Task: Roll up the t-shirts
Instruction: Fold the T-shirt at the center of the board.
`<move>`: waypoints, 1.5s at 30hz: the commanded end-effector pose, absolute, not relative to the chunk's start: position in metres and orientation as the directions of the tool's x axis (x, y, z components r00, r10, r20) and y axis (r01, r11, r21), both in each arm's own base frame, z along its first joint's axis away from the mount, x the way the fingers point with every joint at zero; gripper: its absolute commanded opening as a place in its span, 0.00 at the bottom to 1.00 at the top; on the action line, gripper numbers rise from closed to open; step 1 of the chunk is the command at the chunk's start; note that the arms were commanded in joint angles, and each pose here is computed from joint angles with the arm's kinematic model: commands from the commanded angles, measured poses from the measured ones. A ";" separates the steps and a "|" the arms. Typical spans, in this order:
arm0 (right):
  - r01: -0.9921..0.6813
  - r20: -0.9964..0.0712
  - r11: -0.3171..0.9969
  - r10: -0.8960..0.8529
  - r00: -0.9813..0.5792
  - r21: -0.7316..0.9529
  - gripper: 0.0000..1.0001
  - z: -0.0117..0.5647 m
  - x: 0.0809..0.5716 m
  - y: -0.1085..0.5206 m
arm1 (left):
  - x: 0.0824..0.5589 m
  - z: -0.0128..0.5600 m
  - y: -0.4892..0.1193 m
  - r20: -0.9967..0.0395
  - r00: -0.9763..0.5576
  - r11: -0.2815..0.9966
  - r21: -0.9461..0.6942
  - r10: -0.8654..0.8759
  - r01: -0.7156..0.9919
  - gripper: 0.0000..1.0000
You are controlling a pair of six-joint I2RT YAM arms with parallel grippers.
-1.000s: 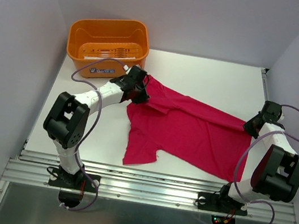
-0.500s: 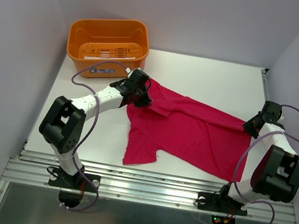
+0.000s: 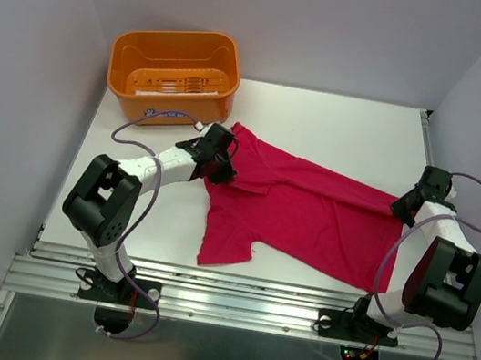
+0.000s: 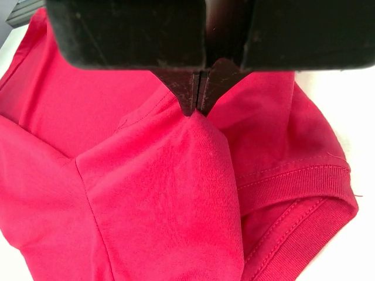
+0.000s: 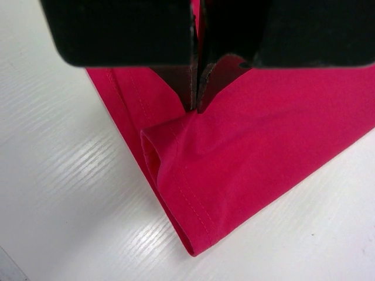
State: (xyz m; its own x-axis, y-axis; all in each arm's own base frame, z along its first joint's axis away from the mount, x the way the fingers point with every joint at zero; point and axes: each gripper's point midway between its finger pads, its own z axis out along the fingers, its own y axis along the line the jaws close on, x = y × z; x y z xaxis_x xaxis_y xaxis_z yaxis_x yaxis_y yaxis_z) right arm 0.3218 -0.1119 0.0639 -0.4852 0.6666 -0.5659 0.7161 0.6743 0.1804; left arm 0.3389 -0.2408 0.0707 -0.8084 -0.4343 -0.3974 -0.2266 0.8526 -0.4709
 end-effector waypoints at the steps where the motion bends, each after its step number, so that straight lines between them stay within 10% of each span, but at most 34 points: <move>1: 0.729 -0.606 0.663 0.653 -0.454 0.169 0.01 0.074 0.319 -0.119 | 0.341 0.070 -0.235 -0.426 -0.792 0.858 -0.462 -0.438 -0.226 0.00; 4: 0.730 -0.597 0.663 0.656 -0.462 0.165 0.01 0.072 0.317 -0.118 | 0.339 0.068 -0.239 -0.418 -0.807 0.863 -0.462 -0.416 -0.205 0.00; 9: 0.746 -0.602 0.650 0.656 -0.454 0.145 0.38 0.076 0.312 -0.121 | 0.339 0.079 -0.241 -0.421 -0.823 0.871 -0.461 -0.381 -0.167 0.43; 13: 0.754 -0.641 0.641 0.641 -0.423 0.143 0.54 0.100 0.314 -0.128 | 0.360 0.113 -0.215 -0.522 -0.757 0.891 -0.419 -0.394 -0.174 0.53; 19: 0.720 -0.671 0.662 0.633 -0.387 0.209 0.52 0.131 0.327 -0.124 | 0.401 0.170 -0.205 -0.672 -0.653 0.920 -0.376 -0.351 -0.107 0.52; 26: 0.581 -0.611 0.767 0.604 -0.512 0.271 0.22 0.110 0.367 -0.062 | 0.441 0.175 -0.242 -0.682 -0.663 0.912 -0.409 -0.309 -0.004 0.36; 45: 0.667 -0.503 0.734 0.628 -0.594 0.129 0.19 0.016 0.374 -0.067 | 0.510 0.071 -0.269 -0.641 -0.738 0.957 -0.289 -0.212 -0.024 0.31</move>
State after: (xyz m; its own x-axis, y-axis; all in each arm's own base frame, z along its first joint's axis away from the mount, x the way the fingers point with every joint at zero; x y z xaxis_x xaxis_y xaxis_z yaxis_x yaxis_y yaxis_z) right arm 0.3750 -0.0519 0.0240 -0.6141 0.6326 -0.4719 0.6332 0.7518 0.1840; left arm 0.4964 -0.2721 0.0529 -0.7728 -0.2150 -0.5971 -0.0236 0.9499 -0.3115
